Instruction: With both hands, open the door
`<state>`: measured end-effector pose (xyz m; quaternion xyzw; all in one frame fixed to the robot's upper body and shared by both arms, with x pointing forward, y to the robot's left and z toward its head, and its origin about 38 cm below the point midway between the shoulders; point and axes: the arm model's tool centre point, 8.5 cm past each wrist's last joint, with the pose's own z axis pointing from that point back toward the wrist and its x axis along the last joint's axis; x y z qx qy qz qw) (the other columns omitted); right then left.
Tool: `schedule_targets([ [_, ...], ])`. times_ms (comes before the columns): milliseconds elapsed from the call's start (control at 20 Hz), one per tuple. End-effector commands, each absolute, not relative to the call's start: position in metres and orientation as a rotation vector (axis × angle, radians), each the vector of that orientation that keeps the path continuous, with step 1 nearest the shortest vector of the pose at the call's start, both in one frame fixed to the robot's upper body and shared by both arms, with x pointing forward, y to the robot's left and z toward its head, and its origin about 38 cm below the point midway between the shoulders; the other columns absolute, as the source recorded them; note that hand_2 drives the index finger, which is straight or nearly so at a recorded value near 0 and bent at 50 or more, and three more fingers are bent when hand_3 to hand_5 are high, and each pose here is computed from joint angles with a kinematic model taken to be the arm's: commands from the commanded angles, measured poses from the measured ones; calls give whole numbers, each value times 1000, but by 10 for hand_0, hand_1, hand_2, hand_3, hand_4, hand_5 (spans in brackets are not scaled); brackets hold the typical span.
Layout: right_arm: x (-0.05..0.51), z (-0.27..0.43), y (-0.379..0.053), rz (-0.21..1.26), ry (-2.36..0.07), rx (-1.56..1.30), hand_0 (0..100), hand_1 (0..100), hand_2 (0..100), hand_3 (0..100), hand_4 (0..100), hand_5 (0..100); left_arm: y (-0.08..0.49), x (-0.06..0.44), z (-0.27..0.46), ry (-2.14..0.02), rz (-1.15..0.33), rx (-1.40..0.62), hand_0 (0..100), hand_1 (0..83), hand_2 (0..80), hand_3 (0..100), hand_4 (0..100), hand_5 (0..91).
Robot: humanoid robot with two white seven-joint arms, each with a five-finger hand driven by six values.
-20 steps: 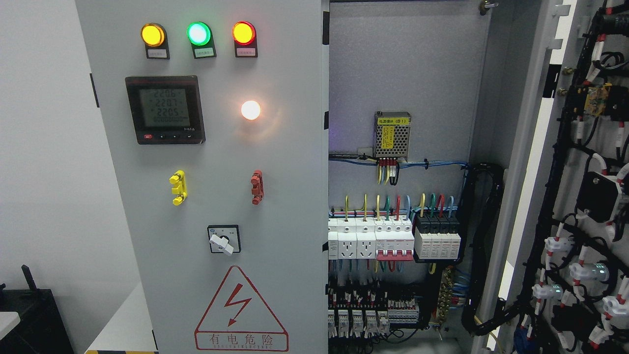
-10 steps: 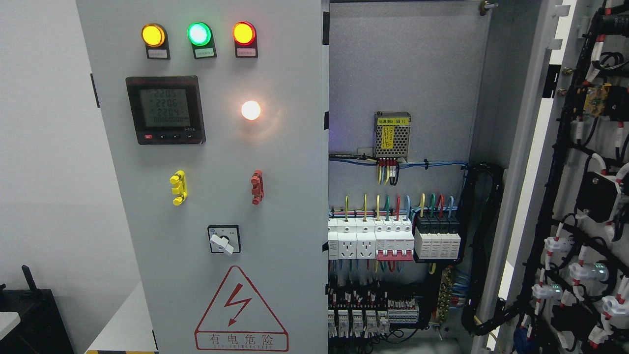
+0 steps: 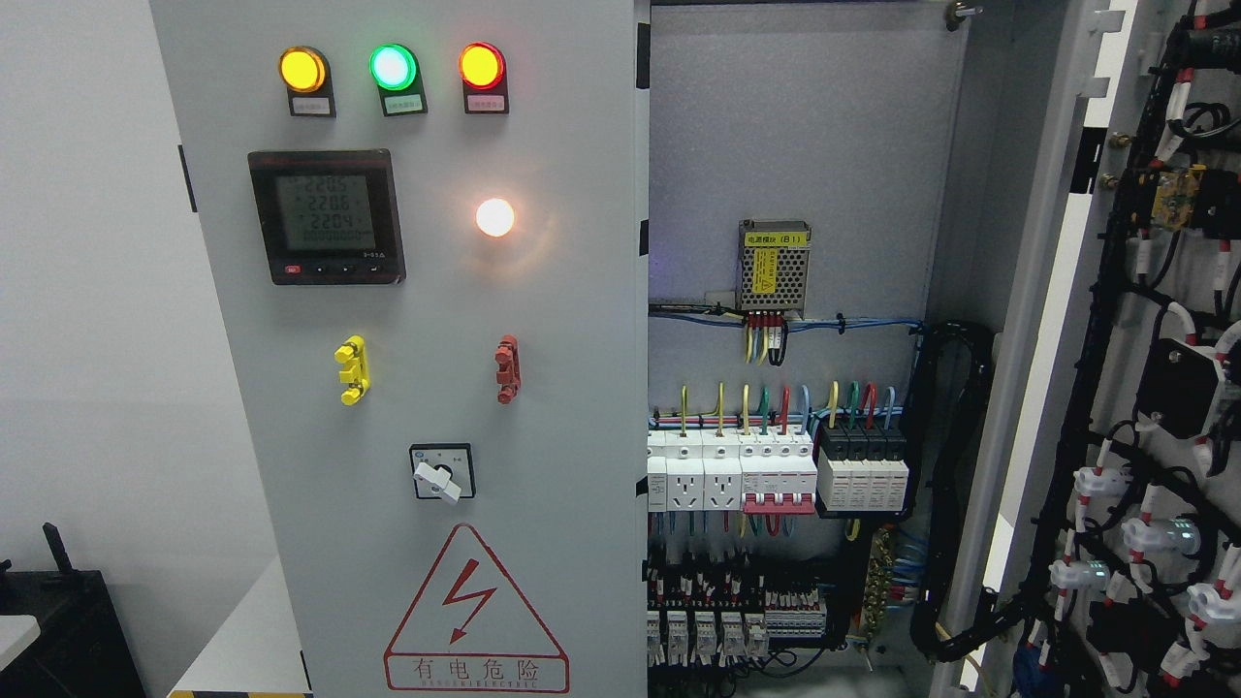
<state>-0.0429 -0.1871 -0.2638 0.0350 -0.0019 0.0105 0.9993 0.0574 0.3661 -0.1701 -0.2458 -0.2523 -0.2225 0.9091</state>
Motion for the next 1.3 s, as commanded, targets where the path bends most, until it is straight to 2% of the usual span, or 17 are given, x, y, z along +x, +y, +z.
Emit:
schedule_targets([
  [0,-43,-264,-187,21,-3,70,0,0,0,0,0,0,297,5,-238,-317,-324,-429,0,0,0,0,43,0],
  [551,-43,-264,-187,21,-3,70,0,0,0,0,0,0,217,7,-252,-237,-220,-391,0,0,0,0,43,0],
  [851,-41,-264,-186,20,-8,72,0,0,0,0,0,0,222,11,-257,-206,-133,-257,0,0,0,0,43,0],
  [1052,-42,-264,-186,18,-6,72,0,0,0,0,0,0,221,0,-259,-94,2,-246,0,0,0,0,43,0],
  [1252,-41,-264,-186,19,-8,72,0,0,0,0,0,0,218,-3,-259,-70,63,-249,0,0,0,0,43,0],
])
